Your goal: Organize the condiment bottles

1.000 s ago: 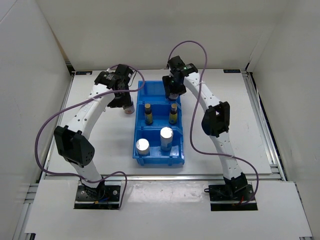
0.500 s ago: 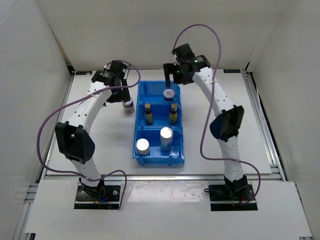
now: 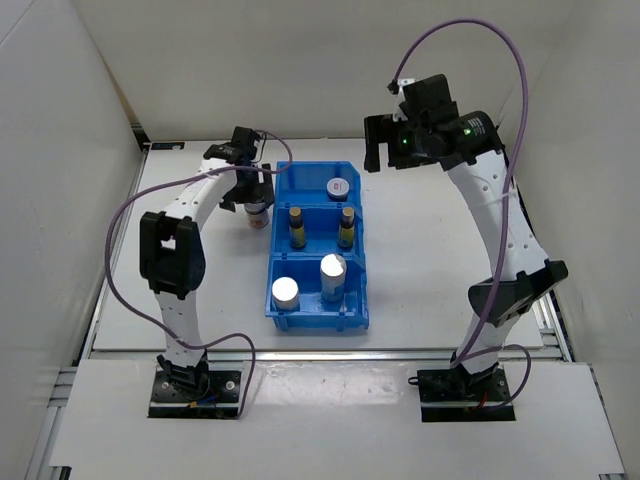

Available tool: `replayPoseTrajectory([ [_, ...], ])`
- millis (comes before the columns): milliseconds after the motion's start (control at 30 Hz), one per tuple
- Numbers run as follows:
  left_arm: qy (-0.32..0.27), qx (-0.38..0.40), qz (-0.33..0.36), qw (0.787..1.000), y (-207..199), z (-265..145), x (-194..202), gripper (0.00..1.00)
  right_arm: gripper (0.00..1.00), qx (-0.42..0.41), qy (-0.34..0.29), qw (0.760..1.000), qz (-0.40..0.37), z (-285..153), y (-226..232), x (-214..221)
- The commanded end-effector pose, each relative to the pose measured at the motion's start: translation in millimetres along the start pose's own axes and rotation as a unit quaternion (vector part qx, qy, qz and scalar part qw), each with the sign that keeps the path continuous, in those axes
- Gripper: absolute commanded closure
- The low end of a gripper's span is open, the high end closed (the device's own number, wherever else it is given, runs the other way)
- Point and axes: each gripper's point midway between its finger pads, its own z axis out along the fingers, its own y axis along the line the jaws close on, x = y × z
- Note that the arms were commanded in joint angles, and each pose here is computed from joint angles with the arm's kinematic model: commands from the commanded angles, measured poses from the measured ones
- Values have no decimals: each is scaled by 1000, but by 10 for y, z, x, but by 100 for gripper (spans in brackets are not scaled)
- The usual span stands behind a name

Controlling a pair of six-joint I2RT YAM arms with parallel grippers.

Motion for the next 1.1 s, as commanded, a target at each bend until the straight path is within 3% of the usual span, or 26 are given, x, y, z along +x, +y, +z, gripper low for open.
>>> replayPoseTrajectory([
  [0, -27, 32, 3, 999, -77, 10, -227, 0, 0, 2, 25, 1000, -16, -57, -29, 163],
  [167, 3, 30, 8, 1000, -43, 324, -168, 0, 0, 1, 20, 1000, -21, -197, -40, 190],
  [233, 7, 29, 14, 999, -56, 409, -183, 8, 0, 3, 26, 999, -21, -173, -46, 224],
  [267, 1, 31, 17, 999, -62, 387, -225, 13, 0, 3, 26, 999, -21, -196, -50, 239],
  [300, -6, 32, 17, 999, -80, 381, -285, 29, 0, 3, 26, 999, -21, -196, -50, 239],
  [400, -40, 10, 8, 999, -12, 258, -489, 48, 0, 3, 30, 999, -21, -178, -55, 264],
  [433, -53, 6, 0, 999, 3, 187, -562, 58, 0, -2, 31, 999, -21, -179, -36, 268],
  [567, -95, -16, -39, 995, 107, -309, -815, 75, 0, -7, 30, 999, -21, -247, -17, 252],
  [700, -177, 17, -78, 981, 66, -985, -1221, 82, 0, -2, 25, 1000, -16, -327, -33, 249],
  [800, -190, 85, -35, 977, -281, -1227, -1227, 85, 0, 14, 37, 999, -9, -323, -92, 331],
  [867, -185, 135, -15, 973, -526, -1254, -1175, 86, 0, 14, 32, 999, -4, -361, -86, 321],
  [1067, -165, 181, 54, 968, -1102, -1174, -917, 86, 0, 13, 29, 1000, 1, -490, -88, 342],
])
